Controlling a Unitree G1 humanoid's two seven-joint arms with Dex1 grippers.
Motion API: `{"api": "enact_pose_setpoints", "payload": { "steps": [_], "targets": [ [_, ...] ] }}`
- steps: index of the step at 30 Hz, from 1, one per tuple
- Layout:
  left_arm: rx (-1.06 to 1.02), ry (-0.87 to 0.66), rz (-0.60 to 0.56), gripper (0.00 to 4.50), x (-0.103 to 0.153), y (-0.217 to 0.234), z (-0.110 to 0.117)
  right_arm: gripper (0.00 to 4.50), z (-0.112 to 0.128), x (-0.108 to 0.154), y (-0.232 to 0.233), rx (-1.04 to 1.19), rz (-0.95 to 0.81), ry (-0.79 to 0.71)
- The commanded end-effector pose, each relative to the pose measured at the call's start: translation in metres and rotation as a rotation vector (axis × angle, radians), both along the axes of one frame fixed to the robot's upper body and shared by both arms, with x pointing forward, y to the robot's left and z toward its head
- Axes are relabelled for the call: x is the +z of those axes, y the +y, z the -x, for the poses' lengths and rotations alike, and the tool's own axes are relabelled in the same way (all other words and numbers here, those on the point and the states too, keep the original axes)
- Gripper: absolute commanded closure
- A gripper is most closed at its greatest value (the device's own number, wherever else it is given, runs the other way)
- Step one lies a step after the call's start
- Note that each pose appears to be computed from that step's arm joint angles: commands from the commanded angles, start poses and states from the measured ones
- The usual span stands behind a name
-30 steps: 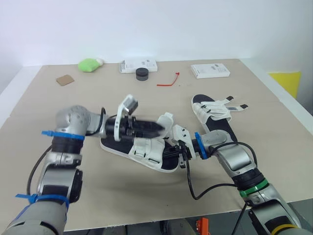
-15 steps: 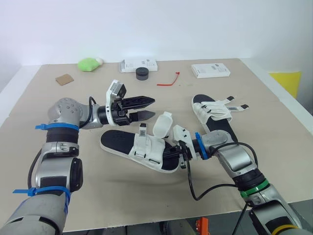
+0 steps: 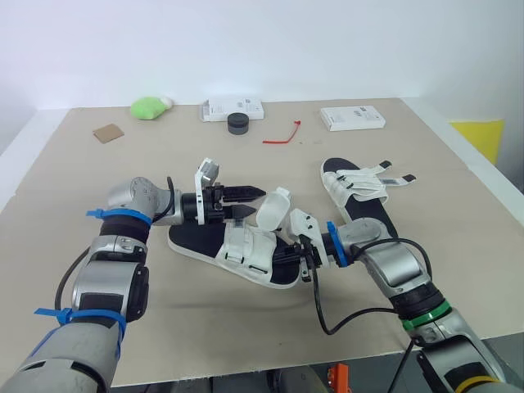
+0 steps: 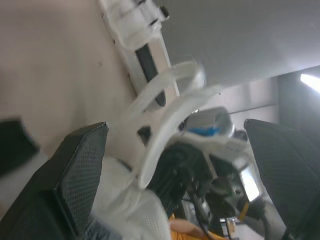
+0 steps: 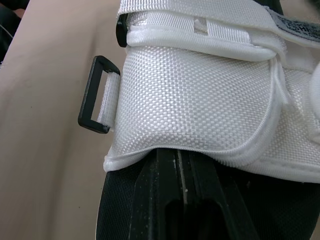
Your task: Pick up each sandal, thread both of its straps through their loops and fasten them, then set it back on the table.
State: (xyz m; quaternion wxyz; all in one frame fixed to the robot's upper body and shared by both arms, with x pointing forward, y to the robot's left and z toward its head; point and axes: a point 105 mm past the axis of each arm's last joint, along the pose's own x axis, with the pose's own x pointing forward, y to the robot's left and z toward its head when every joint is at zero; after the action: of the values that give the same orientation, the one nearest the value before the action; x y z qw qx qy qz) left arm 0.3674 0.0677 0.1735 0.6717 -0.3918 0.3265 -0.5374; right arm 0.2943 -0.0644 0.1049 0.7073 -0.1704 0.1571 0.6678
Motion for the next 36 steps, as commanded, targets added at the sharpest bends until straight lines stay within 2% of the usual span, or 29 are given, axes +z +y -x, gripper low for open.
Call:
{"api": "enact_pose_setpoints", "payload": {
  "steps": [1, 8, 14, 27, 36],
  "targets": [
    [0.014, -0.04, 0.077, 0.01, 0.024, 0.004, -0.006, 4.5, 0.006, -0.025, -0.007, -0.025, 0.067, 0.084],
    [-0.092, -0.029, 0.061, 0.01, 0.019, -0.006, 0.009, 4.5, 0.005, -0.024, -0.005, -0.022, 0.066, 0.085],
    [-0.134, -0.037, 0.004, 0.01, 0.005, -0.01, 0.016, 4.5, 0.005, -0.024, -0.005, -0.024, 0.062, 0.085],
    [-0.225, -0.071, 0.026, 0.01, 0.012, -0.021, 0.028, 4.5, 0.004, -0.024, -0.006, -0.034, 0.055, 0.09],
    [-0.355, -0.21, -0.133, 0.01, -0.015, -0.023, 0.049, 4.5, 0.004, -0.023, -0.005, -0.037, 0.045, 0.094]
  ]
}}
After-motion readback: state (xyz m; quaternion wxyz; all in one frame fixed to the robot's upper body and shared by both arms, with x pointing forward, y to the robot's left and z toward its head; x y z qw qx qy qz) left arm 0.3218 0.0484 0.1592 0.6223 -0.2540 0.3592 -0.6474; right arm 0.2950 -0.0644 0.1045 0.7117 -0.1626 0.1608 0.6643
